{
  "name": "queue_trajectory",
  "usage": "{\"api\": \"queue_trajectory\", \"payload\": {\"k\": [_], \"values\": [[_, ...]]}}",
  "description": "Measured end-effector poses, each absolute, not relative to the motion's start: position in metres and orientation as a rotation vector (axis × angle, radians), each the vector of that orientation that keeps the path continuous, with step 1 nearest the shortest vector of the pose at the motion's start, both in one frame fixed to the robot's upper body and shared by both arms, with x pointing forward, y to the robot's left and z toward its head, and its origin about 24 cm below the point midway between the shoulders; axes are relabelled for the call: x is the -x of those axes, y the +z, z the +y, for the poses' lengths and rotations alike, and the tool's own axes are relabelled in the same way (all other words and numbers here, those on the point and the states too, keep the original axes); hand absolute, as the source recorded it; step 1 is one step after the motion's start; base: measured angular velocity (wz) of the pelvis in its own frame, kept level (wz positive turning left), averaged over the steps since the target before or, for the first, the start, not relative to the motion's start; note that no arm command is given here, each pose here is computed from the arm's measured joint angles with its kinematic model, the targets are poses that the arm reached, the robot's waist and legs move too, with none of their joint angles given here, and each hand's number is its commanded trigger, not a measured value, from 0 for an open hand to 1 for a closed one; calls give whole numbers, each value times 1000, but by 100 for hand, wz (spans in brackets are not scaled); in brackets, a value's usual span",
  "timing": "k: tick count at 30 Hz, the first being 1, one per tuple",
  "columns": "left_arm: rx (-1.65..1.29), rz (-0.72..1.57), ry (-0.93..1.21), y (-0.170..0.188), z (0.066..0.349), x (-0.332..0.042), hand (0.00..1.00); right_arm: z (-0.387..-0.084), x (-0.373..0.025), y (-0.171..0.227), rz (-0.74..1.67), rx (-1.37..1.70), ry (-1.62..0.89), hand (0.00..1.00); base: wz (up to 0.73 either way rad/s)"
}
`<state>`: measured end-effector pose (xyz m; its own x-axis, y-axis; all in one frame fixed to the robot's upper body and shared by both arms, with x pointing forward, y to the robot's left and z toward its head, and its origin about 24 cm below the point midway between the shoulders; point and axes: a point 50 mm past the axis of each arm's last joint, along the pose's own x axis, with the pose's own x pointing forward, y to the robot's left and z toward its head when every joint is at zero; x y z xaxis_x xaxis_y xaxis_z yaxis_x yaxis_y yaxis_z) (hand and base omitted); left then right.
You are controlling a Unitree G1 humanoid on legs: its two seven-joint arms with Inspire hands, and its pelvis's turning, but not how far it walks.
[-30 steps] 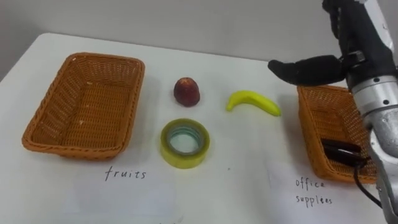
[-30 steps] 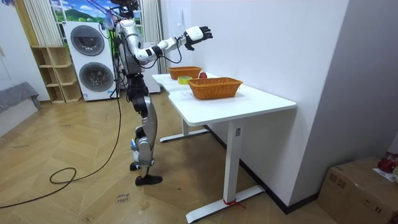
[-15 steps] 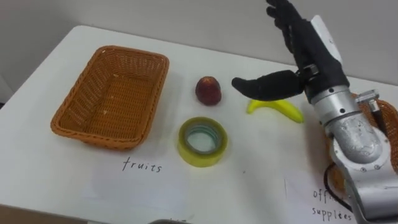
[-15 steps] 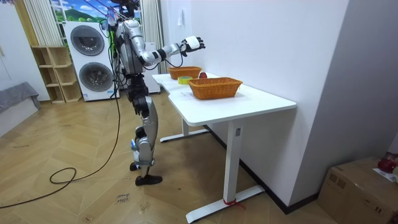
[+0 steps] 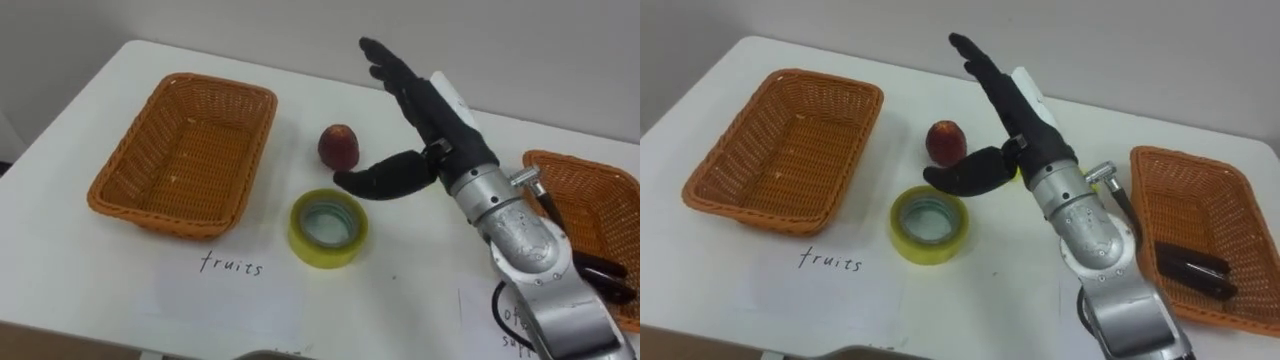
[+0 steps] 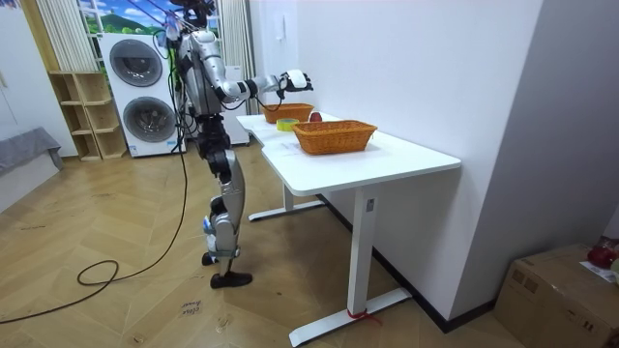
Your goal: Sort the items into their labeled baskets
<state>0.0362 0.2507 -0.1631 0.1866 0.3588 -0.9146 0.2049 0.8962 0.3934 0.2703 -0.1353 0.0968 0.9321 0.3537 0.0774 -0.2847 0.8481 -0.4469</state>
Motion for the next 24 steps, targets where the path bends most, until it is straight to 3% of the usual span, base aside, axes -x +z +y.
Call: {"api": "queue_trajectory", "payload": {"k": [24], "values": [[-481,1414,115,-163,252,-33,0,-130,-273,66,-38,469,350,0,0]]}}
